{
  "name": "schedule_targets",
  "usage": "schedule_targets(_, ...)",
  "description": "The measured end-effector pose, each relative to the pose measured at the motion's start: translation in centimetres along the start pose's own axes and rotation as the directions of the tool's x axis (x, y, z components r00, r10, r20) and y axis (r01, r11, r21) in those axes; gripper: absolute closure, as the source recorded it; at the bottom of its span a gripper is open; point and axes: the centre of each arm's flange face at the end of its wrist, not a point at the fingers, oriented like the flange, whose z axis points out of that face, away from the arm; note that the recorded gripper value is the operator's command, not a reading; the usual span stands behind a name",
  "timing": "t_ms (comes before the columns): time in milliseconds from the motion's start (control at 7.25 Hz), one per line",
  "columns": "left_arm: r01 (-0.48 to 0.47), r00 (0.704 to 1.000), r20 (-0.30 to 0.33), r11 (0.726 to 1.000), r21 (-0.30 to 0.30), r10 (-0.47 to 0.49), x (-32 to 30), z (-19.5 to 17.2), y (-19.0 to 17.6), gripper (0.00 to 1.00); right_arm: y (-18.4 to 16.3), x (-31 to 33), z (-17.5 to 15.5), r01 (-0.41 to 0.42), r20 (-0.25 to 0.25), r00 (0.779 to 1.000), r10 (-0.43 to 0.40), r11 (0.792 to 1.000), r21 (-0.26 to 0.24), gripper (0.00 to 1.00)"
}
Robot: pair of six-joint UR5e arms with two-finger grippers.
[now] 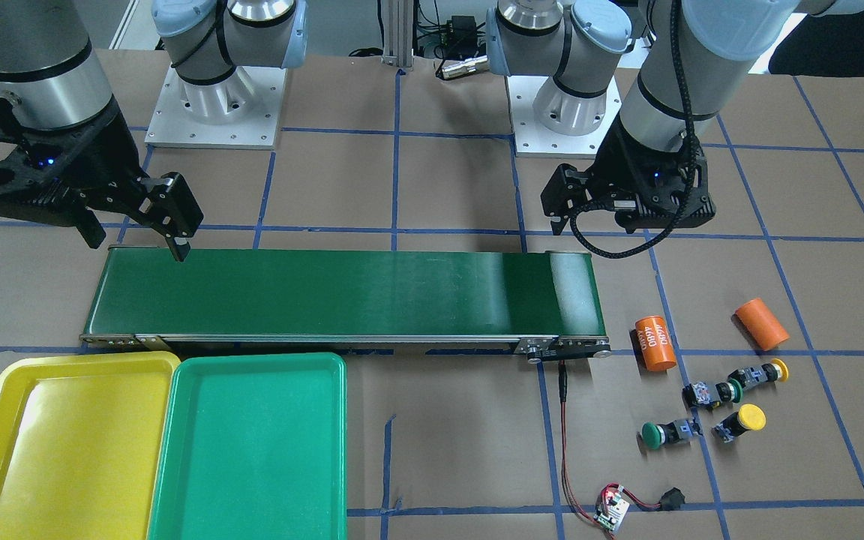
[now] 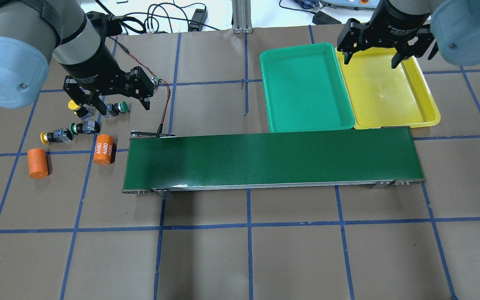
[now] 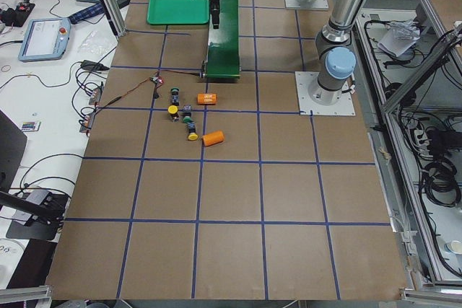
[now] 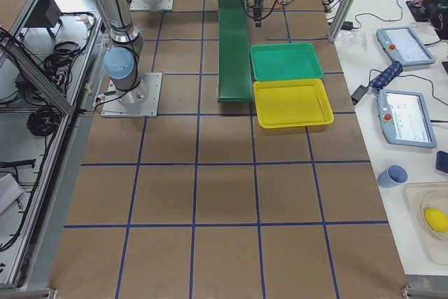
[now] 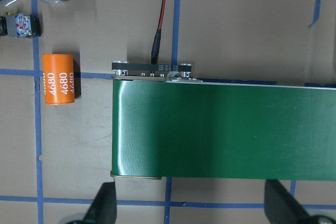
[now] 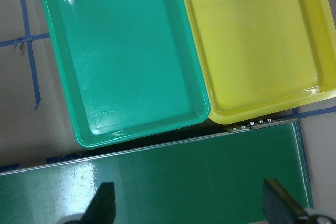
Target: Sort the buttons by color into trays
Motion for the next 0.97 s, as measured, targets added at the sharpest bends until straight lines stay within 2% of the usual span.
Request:
schedule_targets(552,-0.028,1.0,0.005,1.0,-0.009,0.028,-1.2,0.3,-0.3,0.0,0.0,0.0,0.1,0.0,-0.001,1.0,0.0,1.0,-0.001,0.0)
schedule_targets(690,-0.052,0.999,0.001,0.998,-0.034,0.052,-3.3,1.9,-1.4,0.0,0.0,0.0,0.1,0.0,-0.001,1.0,0.0,1.0,-0.001,0.0)
schedule_targets(966,0.001,1.0,-0.015,0.997,-0.081,-0.003,-9.9,6.6,-4.0,0.0,0.0,0.0,0.1,0.0,-0.001,1.0,0.0,1.0,-0.001,0.0)
